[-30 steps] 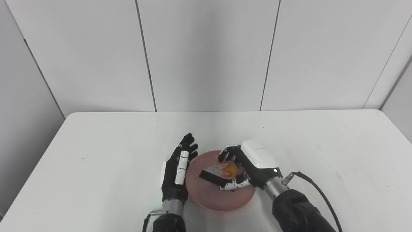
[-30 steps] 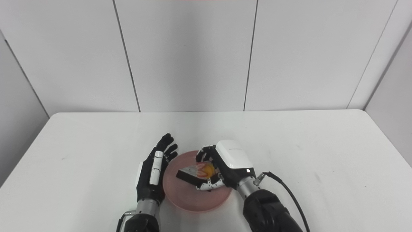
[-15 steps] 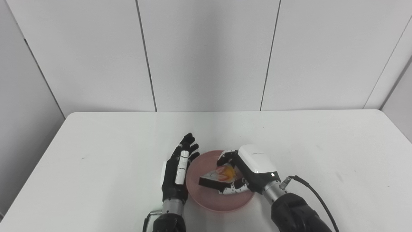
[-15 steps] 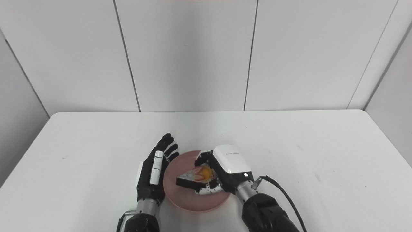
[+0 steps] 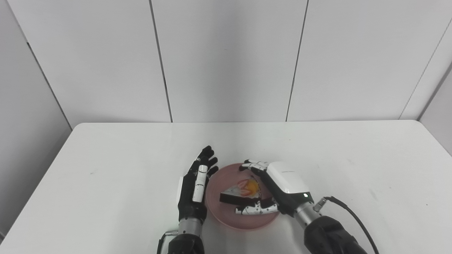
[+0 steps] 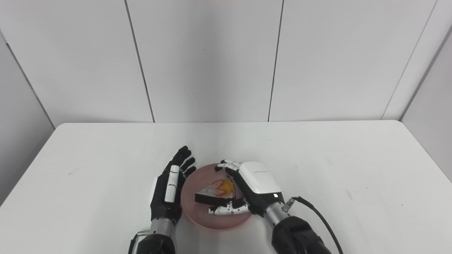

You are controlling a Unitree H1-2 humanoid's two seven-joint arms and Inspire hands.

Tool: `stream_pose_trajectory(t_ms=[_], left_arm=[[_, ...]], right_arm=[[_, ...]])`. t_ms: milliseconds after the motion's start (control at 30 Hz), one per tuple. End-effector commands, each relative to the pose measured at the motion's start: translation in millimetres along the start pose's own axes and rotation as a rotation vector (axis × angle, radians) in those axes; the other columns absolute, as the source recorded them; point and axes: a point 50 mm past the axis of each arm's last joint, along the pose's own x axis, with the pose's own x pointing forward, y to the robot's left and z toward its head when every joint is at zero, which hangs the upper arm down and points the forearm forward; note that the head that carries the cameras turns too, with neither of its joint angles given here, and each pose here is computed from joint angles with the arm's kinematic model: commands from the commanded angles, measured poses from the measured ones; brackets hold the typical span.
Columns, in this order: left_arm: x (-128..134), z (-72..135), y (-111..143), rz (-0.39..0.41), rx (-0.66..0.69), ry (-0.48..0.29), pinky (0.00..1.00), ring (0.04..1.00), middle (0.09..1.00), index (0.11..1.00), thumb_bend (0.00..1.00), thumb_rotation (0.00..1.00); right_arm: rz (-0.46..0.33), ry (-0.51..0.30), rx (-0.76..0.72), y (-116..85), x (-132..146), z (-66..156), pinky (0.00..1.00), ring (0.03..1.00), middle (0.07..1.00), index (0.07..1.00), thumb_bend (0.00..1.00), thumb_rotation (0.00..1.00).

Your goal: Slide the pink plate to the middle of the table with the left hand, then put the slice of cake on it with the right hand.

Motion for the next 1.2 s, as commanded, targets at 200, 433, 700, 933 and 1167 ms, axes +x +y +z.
stream_pose_trajectory(t_ms=[200, 433, 700, 933, 1167], left_arm=[[-25, -23, 31, -0.022, 0.147, 0.003, 0.85, 0.876, 0.898, 0.846, 0.75, 0.79], [-29, -18, 38, -0.042, 0.199, -0.096, 0.87, 0.879, 0.902, 0.869, 0.76, 0.77], [-40, -5, 52, -0.035, 0.313, -0.193, 0.92, 0.926, 0.933, 0.912, 0.71, 0.83], [-65, 7, 82, -0.021, 0.336, -0.203, 0.99, 0.984, 0.977, 0.973, 0.62, 0.84], [-85, 7, 106, -0.007, 0.325, -0.127, 1.00, 0.984, 0.984, 0.989, 0.66, 0.82]], right_arm=[[-0.432, -0.083, 0.389, -16, -35, 5, 0.78, 0.903, 0.943, 0.850, 0.71, 0.80], [-0.597, 0.027, 0.775, 1, -52, -12, 0.79, 0.864, 0.900, 0.877, 0.75, 0.92], [-0.676, 0.133, 0.984, 23, -75, -29, 0.84, 0.866, 0.911, 0.890, 0.81, 0.94], [-0.649, 0.200, 1.026, 28, -101, -37, 0.85, 0.853, 0.901, 0.876, 0.86, 0.90], [-0.558, 0.221, 0.975, 30, -113, -43, 0.85, 0.863, 0.902, 0.881, 0.80, 0.90]])
